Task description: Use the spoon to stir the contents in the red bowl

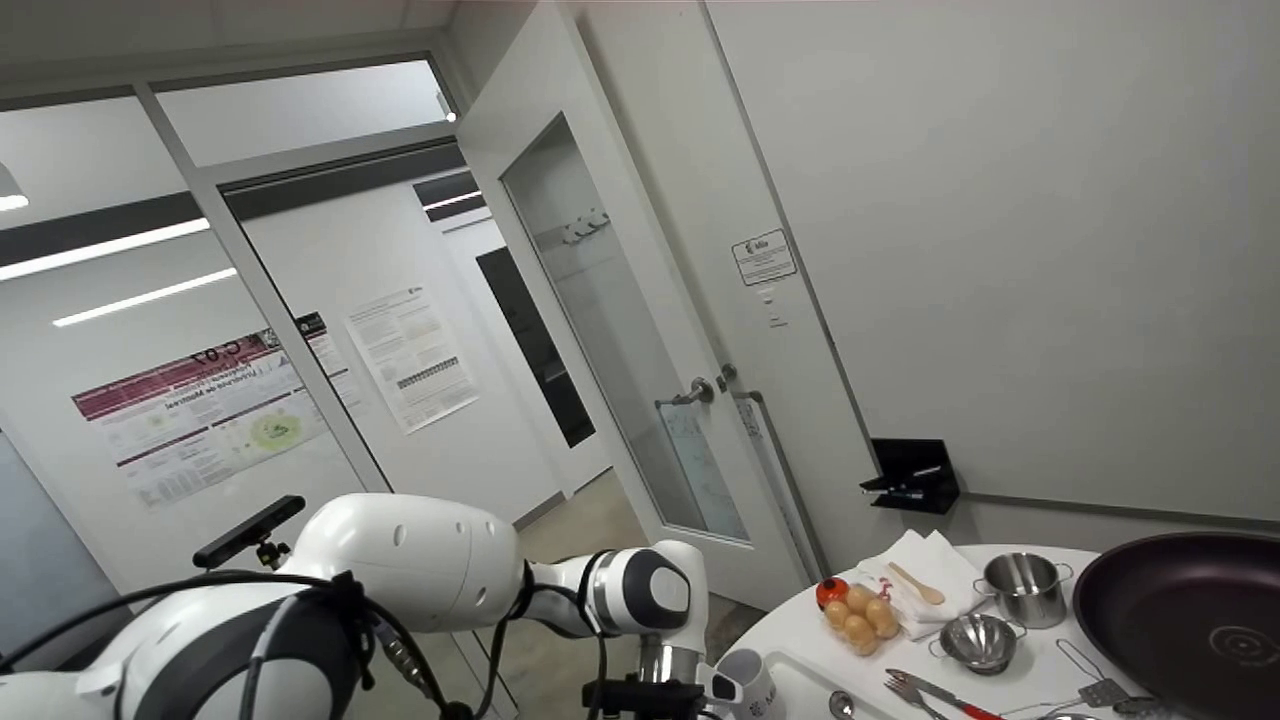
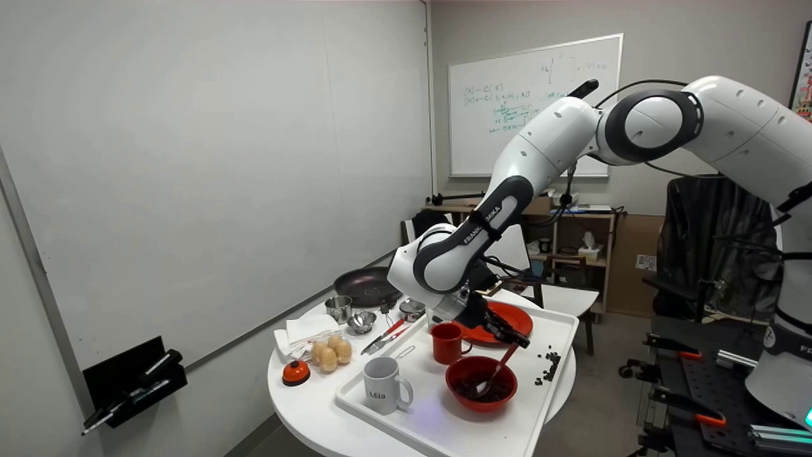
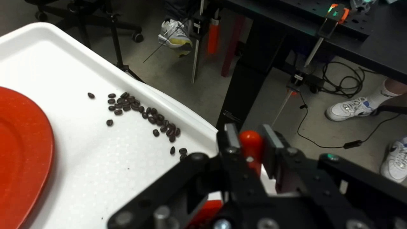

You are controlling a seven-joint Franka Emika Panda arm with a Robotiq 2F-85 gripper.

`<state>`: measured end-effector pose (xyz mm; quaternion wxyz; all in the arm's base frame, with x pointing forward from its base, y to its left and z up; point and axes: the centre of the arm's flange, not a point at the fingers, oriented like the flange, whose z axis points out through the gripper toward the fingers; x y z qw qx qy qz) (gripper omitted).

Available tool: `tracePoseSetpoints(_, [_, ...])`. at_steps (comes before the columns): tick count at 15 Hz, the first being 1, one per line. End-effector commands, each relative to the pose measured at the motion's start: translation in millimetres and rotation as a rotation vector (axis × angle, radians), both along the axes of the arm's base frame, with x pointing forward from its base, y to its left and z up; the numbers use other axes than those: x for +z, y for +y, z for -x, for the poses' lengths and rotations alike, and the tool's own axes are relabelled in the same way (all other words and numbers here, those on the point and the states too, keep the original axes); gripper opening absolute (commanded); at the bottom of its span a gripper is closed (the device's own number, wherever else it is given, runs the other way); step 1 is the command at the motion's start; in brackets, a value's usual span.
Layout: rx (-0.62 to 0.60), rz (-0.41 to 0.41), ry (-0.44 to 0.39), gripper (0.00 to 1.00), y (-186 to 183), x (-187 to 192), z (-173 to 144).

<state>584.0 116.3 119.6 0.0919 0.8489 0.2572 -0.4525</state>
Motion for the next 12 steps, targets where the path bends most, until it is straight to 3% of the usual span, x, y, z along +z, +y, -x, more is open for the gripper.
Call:
tracePoseSetpoints(1, [0.02, -0.017, -0.027, 0.09, 6, 13, -16])
tracePoseSetpoints(5, [-0.031, 0.011, -0.025, 0.09, -20, 12, -31])
tracePoseSetpoints(8, [-0.064, 0.097, 0.05, 0.09, -49, 10, -33])
tracePoseSetpoints(12, [-0.028, 0.131, 0.187, 0.09, -63, 17, -25])
